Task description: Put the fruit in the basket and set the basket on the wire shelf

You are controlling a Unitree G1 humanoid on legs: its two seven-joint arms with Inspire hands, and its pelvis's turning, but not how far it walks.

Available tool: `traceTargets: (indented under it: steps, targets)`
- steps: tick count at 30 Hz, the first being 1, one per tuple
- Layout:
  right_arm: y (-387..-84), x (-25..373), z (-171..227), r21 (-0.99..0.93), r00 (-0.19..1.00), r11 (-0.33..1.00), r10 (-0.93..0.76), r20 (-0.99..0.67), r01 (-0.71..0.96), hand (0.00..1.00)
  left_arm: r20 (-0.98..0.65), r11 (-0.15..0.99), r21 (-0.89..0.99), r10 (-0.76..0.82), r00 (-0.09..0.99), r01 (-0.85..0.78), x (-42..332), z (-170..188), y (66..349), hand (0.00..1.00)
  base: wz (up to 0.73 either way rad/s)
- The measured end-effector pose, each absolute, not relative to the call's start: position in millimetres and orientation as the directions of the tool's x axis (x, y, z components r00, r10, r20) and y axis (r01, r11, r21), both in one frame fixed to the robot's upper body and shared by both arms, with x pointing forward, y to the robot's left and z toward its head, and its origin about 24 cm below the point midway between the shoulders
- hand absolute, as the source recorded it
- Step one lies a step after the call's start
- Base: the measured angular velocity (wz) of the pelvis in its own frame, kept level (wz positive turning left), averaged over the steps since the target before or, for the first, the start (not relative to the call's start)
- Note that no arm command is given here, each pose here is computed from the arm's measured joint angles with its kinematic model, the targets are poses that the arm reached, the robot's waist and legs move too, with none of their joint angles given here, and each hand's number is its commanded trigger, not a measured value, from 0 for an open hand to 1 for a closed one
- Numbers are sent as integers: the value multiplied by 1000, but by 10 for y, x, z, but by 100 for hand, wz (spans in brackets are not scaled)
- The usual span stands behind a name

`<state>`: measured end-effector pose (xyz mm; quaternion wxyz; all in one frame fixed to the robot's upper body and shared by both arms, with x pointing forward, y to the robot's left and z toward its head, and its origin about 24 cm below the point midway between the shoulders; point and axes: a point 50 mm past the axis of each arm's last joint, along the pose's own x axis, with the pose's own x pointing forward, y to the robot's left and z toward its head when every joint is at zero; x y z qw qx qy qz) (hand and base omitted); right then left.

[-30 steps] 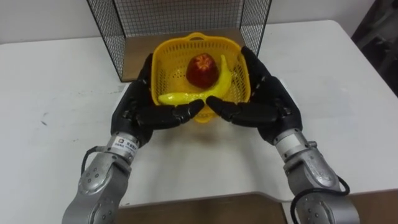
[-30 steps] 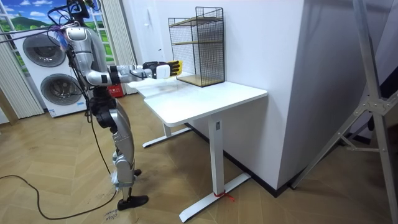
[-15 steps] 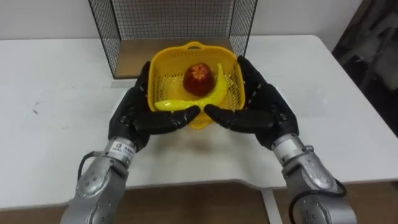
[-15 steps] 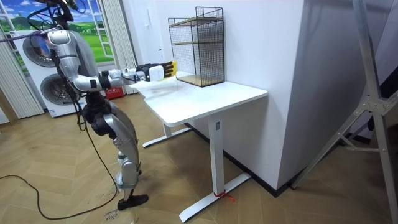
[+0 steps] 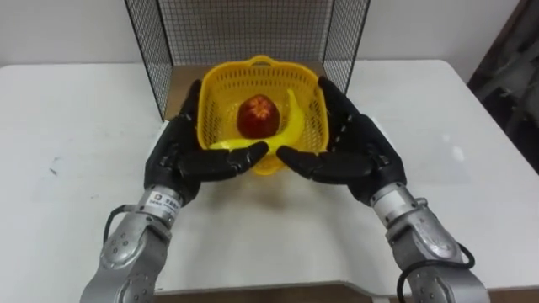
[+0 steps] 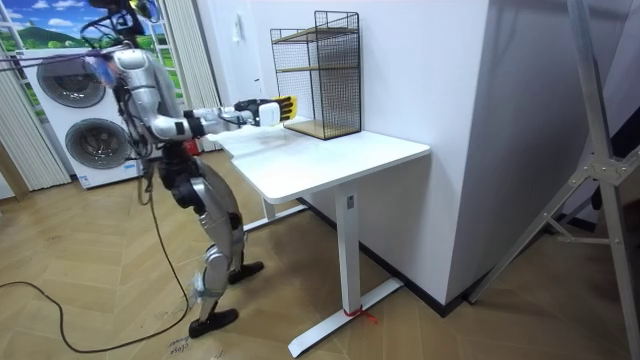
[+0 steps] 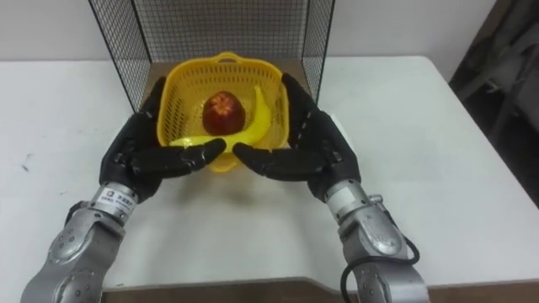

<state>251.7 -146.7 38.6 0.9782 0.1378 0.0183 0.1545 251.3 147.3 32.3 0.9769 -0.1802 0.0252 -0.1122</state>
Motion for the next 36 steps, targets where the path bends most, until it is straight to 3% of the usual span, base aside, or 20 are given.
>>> traceTargets:
  steps: [36]
  targets:
    - [-1459,2583,437,271,968,930,252,12,-246,0,-4,912,-338,-249,969,233,2582,372,1434,0,0]
